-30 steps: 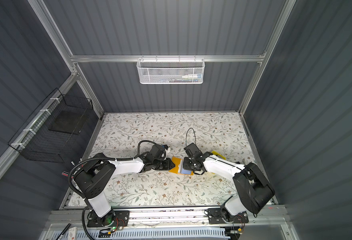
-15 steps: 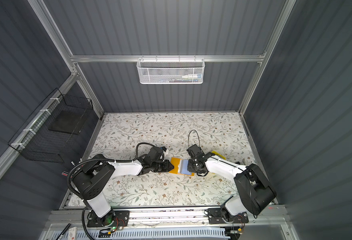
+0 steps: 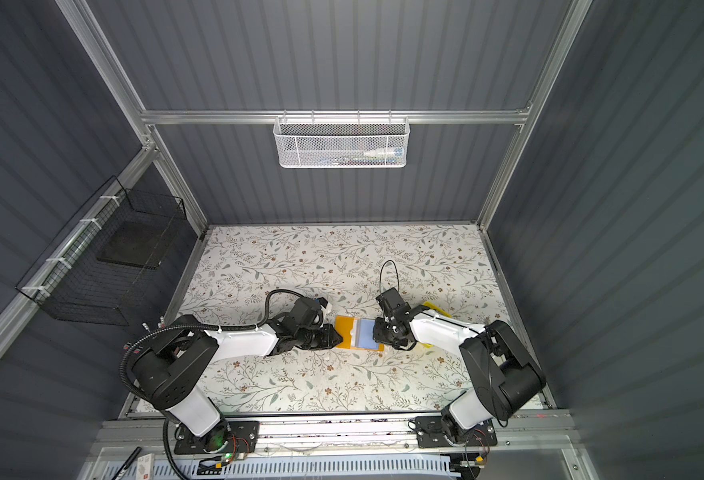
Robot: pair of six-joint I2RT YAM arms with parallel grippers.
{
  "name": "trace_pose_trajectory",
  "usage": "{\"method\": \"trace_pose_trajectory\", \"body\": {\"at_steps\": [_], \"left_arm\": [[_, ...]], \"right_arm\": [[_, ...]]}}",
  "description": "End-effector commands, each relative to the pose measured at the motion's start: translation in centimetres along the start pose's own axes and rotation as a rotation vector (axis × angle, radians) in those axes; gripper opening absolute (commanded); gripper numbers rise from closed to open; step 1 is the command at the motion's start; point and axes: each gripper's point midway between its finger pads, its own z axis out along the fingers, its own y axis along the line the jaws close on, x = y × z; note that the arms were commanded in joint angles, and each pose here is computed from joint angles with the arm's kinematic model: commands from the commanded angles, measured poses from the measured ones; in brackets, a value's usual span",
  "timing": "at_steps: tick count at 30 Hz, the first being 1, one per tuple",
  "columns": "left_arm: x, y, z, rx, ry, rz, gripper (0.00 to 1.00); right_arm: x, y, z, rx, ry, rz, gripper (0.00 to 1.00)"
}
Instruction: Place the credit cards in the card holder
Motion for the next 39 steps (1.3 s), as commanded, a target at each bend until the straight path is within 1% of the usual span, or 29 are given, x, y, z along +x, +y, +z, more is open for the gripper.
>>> {"method": "trace_pose_trajectory", "body": {"at_steps": [1, 7, 12, 20, 26, 32, 39], "left_arm": [[0.6, 0.9, -0.9, -0.049, 0.005, -0.012, 0.21], [-0.1, 1.2, -2.3, -0.082, -0.008, -0.011, 0.22], [-1.3, 1.2, -3.0, -0.068, -0.013, -0.018, 0.23], [-2.2, 1.3, -2.5, -0.058, 0.009, -0.01, 0.26], [-2.7, 1.4, -1.5, -0.064, 0.027, 0.004, 0.27], [-2.2, 3.4, -1.5, -0.147, 0.016, -0.004, 0.25], [-1.5, 3.6, -1.1, -0.125, 0.022, -0.027, 0.25]], "right_arm": [[-0.1, 1.3, 0.6, -0.06, 0.014, -0.026, 0.32], [-0.8, 3.0, 1.0, -0.072, 0.017, -0.091, 0.32], [-0.8, 4.3, 1.5, -0.074, 0.025, -0.139, 0.32], [-0.8, 5.4, 2.1, -0.073, 0.026, -0.179, 0.32], [-1.6, 5.9, 1.9, -0.061, 0.012, -0.215, 0.32], [-2.7, 6.4, 0.5, -0.058, -0.033, -0.227, 0.32], [-3.0, 8.1, -1.7, -0.102, -0.083, -0.257, 0.31]]}}
